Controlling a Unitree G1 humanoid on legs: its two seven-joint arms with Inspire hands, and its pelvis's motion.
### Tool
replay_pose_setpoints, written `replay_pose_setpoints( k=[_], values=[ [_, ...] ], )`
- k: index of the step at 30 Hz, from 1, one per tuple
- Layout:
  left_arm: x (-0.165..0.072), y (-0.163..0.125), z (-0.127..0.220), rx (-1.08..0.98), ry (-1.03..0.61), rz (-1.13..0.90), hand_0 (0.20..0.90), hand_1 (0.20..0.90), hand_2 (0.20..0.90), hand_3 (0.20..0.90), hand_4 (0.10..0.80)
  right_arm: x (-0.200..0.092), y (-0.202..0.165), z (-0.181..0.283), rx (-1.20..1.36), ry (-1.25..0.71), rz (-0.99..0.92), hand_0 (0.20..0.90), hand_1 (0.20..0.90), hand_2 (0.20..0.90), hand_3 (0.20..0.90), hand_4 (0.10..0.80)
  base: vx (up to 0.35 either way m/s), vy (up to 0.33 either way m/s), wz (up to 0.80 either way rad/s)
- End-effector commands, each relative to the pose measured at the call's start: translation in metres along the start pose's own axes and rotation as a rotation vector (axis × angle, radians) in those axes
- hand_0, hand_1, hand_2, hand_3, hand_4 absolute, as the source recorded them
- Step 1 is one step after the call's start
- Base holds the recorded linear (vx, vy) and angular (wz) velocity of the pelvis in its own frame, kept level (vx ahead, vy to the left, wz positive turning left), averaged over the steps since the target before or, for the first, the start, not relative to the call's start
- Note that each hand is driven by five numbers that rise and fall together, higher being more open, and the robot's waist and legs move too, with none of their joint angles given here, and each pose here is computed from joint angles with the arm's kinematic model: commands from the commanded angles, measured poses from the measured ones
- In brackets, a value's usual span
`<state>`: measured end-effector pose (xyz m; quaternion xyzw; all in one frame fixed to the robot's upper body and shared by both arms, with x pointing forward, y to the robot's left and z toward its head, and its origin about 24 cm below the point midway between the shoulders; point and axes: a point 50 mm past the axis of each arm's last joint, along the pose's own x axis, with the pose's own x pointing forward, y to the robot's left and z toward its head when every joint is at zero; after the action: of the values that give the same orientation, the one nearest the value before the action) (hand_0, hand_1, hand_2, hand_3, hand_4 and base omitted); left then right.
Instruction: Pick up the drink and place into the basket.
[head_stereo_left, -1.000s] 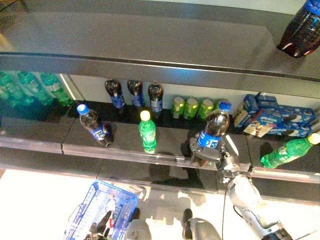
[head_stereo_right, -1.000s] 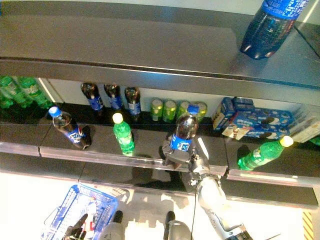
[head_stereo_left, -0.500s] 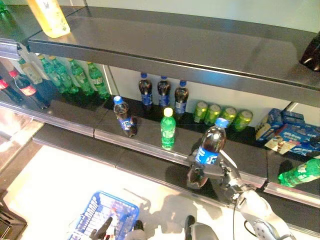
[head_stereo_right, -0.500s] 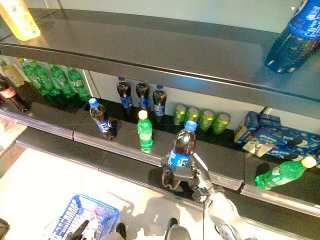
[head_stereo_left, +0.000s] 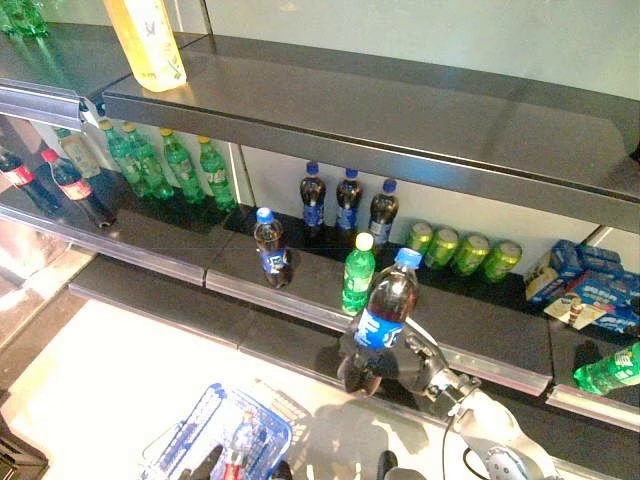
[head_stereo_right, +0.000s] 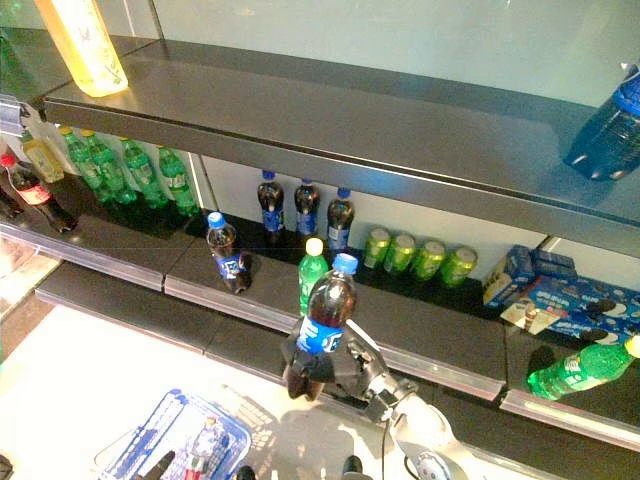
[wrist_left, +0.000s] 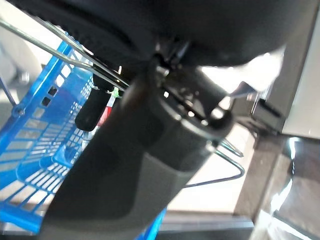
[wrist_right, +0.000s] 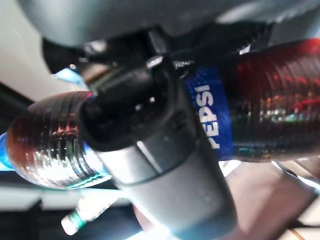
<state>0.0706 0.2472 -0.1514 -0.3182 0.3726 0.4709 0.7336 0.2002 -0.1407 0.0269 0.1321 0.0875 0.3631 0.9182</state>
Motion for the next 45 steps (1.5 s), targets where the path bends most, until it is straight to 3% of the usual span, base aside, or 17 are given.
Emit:
replay_pose_setpoints(
  k=[1, 4, 10, 11, 17, 21, 27, 28, 34, 45],
  values=[
    [-0.008, -0.068, 0.096, 0.062, -0.448, -0.310, 0.300, 0.300, 0.300, 0.200, 0.100, 0.029, 0.049, 0.090, -0.160, -0.400, 0.382, 0.300, 0.300, 0.300, 0.200, 0.100, 0.003, -0.017, 0.21],
    [-0.017, -0.088, 0.108, 0.103, -0.514, -0.406, 0.300, 0.300, 0.300, 0.200, 0.100, 0.032, 0.054, 0.095, -0.169, -0.407, 0.432, 0.300, 0.300, 0.300, 0.200, 0.100, -0.008, -0.028, 0.48],
    [-0.030, -0.103, 0.114, 0.121, -0.557, -0.526, 0.300, 0.300, 0.300, 0.200, 0.100, 0.040, 0.062, 0.095, -0.170, -0.398, 0.482, 0.300, 0.300, 0.300, 0.200, 0.100, -0.015, -0.035, 0.22],
    [-0.041, -0.112, 0.116, 0.210, -0.601, -0.597, 0.300, 0.300, 0.300, 0.200, 0.100, 0.042, 0.069, 0.095, -0.176, -0.401, 0.510, 0.300, 0.300, 0.300, 0.200, 0.100, -0.024, -0.043, 0.28],
    [-0.066, -0.134, 0.115, 0.303, -0.602, -0.799, 0.300, 0.300, 0.300, 0.200, 0.100, 0.052, 0.083, 0.096, -0.236, -0.442, 0.506, 0.300, 0.300, 0.300, 0.200, 0.100, -0.027, -0.003, 0.25],
    [-0.088, -0.152, 0.114, 0.399, -0.595, -0.940, 0.300, 0.300, 0.300, 0.200, 0.100, 0.067, 0.084, 0.106, -0.276, -0.511, 0.338, 0.300, 0.300, 0.300, 0.200, 0.100, -0.037, 0.027, 0.29],
    [-0.117, -0.169, 0.113, 0.353, -0.525, -1.098, 0.300, 0.300, 0.300, 0.200, 0.100, 0.079, 0.075, 0.121, -0.301, -0.603, 0.105, 0.300, 0.300, 0.300, 0.200, 0.100, -0.044, 0.034, 0.34],
    [-0.135, -0.178, 0.111, 0.355, -0.503, -1.190, 0.300, 0.300, 0.300, 0.200, 0.100, 0.083, 0.074, 0.124, -0.295, -0.617, 0.051, 0.300, 0.300, 0.300, 0.200, 0.100, -0.033, 0.030, 0.19],
    [-0.190, -0.188, 0.109, 0.419, -0.469, -1.546, 0.300, 0.300, 0.300, 0.200, 0.100, 0.088, 0.069, 0.122, -0.302, -0.609, -0.041, 0.300, 0.300, 0.300, 0.200, 0.100, 0.005, 0.023, 0.47],
    [-0.226, -0.181, 0.116, 0.449, -0.446, -1.799, 0.300, 0.300, 0.300, 0.200, 0.100, 0.091, 0.073, 0.104, -0.297, -0.556, -0.092, 0.300, 0.300, 0.300, 0.200, 0.100, 0.068, -0.001, 0.18]
  ],
)
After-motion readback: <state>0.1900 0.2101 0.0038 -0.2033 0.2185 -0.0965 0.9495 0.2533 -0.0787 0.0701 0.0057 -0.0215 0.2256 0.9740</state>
